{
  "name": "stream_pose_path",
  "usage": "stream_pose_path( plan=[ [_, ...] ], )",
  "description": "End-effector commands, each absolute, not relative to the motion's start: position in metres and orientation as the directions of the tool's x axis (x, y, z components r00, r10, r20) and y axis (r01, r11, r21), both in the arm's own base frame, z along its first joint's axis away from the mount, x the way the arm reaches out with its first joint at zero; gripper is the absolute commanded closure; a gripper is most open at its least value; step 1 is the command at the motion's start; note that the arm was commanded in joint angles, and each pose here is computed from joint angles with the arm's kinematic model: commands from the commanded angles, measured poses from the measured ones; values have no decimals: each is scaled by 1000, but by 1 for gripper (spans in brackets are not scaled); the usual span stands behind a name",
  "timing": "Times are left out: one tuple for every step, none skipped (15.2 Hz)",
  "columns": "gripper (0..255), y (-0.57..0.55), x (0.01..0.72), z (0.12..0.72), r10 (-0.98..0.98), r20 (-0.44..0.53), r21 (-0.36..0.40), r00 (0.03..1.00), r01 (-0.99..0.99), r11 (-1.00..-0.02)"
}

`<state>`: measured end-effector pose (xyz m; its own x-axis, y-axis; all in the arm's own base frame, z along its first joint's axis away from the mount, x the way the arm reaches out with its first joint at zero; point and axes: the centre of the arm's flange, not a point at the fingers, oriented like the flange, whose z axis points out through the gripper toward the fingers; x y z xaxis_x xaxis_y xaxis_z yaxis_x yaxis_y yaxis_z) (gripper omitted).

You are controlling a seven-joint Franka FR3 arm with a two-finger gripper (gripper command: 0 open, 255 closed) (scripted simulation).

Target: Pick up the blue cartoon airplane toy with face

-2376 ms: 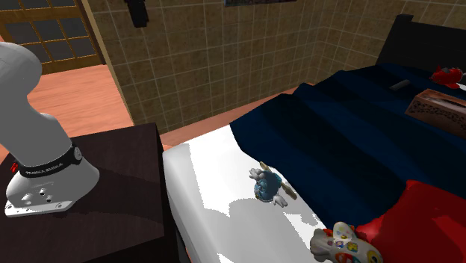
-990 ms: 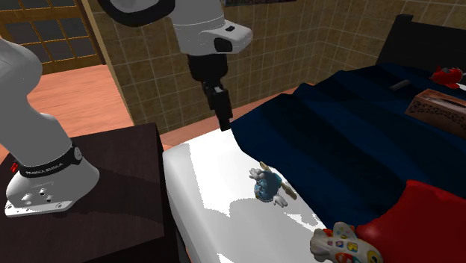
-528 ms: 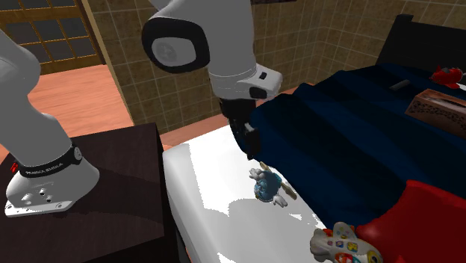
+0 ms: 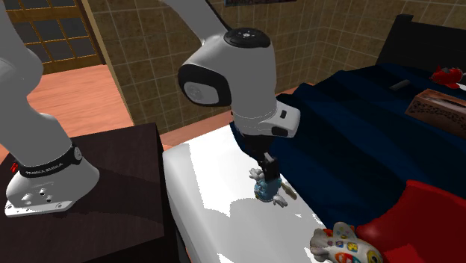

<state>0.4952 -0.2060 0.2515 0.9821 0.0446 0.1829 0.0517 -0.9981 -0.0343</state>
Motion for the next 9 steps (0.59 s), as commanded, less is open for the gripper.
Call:
stream_pose_path(
  plan=[
    [0, -206, 496, 241, 45, 184, -35, 982, 52, -998],
    [0, -206, 496, 236, 45, 184, -35, 982, 52, -998],
    [0, -206, 496, 231, 45, 184, -35, 982, 52, -998],
    [0, -206, 496, 225, 45, 184, -35, 982, 52, -998],
    [0, -206, 496, 222, 45, 184, -35, 982, 52, -998],
    [0, -206, 496, 222, 45, 184, -35, 982, 52, -998],
    [255, -206, 497, 222, 45, 184, -35, 982, 52, -998],
    [255, -206, 497, 222, 45, 184, -35, 982, 52, -998],
    [255, -206, 497, 222, 45, 184, -35, 982, 52, -998]
  ],
)
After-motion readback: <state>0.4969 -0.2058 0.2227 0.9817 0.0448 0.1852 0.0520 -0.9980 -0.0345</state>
